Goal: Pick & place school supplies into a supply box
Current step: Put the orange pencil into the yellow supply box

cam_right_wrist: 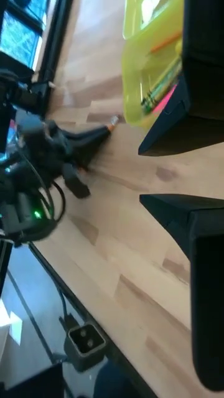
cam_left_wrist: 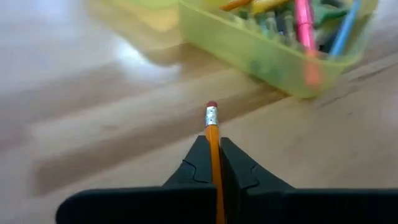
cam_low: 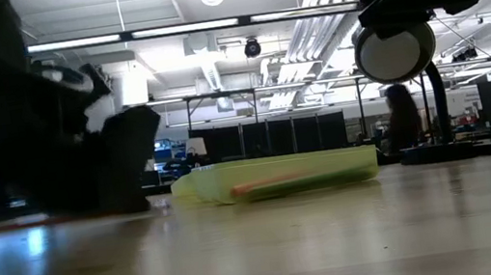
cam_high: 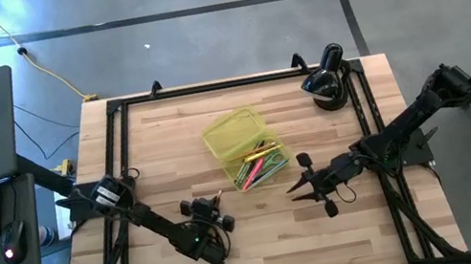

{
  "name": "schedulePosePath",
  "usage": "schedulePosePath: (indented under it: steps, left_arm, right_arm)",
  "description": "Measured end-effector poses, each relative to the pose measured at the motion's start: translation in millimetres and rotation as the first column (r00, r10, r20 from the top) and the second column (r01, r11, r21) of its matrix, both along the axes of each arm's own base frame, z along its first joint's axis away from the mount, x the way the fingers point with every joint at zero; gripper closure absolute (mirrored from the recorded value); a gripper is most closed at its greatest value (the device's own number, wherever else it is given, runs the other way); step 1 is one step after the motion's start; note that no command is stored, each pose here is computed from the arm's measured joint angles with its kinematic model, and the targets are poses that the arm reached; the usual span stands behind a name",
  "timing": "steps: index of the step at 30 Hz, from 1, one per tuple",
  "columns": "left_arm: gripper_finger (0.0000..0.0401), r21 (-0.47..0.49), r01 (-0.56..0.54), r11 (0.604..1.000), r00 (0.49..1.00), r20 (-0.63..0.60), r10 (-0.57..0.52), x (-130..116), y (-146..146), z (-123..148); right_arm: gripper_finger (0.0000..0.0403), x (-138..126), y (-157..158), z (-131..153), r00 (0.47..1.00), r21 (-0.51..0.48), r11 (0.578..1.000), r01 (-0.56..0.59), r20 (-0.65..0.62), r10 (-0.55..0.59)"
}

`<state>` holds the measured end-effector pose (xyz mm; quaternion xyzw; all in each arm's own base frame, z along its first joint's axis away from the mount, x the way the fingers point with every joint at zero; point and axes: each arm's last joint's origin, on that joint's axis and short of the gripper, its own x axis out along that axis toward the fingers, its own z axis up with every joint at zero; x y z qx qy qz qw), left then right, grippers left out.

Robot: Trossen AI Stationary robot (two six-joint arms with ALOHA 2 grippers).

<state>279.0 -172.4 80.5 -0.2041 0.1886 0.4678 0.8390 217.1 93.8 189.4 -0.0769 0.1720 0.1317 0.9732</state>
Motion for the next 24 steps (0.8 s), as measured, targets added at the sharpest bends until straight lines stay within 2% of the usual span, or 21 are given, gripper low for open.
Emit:
schedulePosePath:
  steps: [4, 8, 10, 12, 16, 20, 24]
  left_arm:
    - [0.0373, 0.052, 0.011, 0.999, 0.998, -0.054, -0.008, 3, 0, 39]
    - [0.0373, 0.071, 0.010, 0.997, 0.998, -0.066, -0.006, 8, 3, 75]
    - [0.0373, 0.041, 0.011, 0.999, 0.999, -0.037, -0.009, 17, 8, 96]
    - [0.0373, -0.003, 0.029, 1.000, 0.997, -0.068, -0.029, 29, 17, 110]
    - [0.0373, -0.029, 0.129, 0.991, 0.982, -0.134, -0.132, 60, 40, 119]
    - [0.0373, -0.084, 0.253, 0.964, 0.960, -0.105, -0.261, 95, 76, 117]
    - [0.0373, -0.100, 0.315, 0.944, 0.944, -0.072, -0.323, 121, 118, 109]
  right_arm:
    - [0.0316, 0, 1, -1, 1.000, 0.049, 0.999, -0.009, -0.021, 0.010]
    - [0.0316, 0, 1, -1, 1.000, 0.049, 0.999, -0.009, -0.023, 0.010]
    - [0.0315, 0, 1, -1, 1.000, 0.046, 0.999, -0.010, -0.021, 0.011]
    - [0.0316, 0, 1, -1, 1.000, 0.045, 0.999, -0.011, -0.021, 0.012]
    - [0.0316, -1, 0, -3, 0.999, 0.050, 0.999, -0.002, -0.048, 0.005]
    - [0.0316, -5, 0, -10, 0.990, 0.068, 0.997, 0.028, -0.139, -0.018]
    - [0.0316, -10, 1, -18, 0.976, 0.036, 0.999, 0.026, -0.219, -0.017]
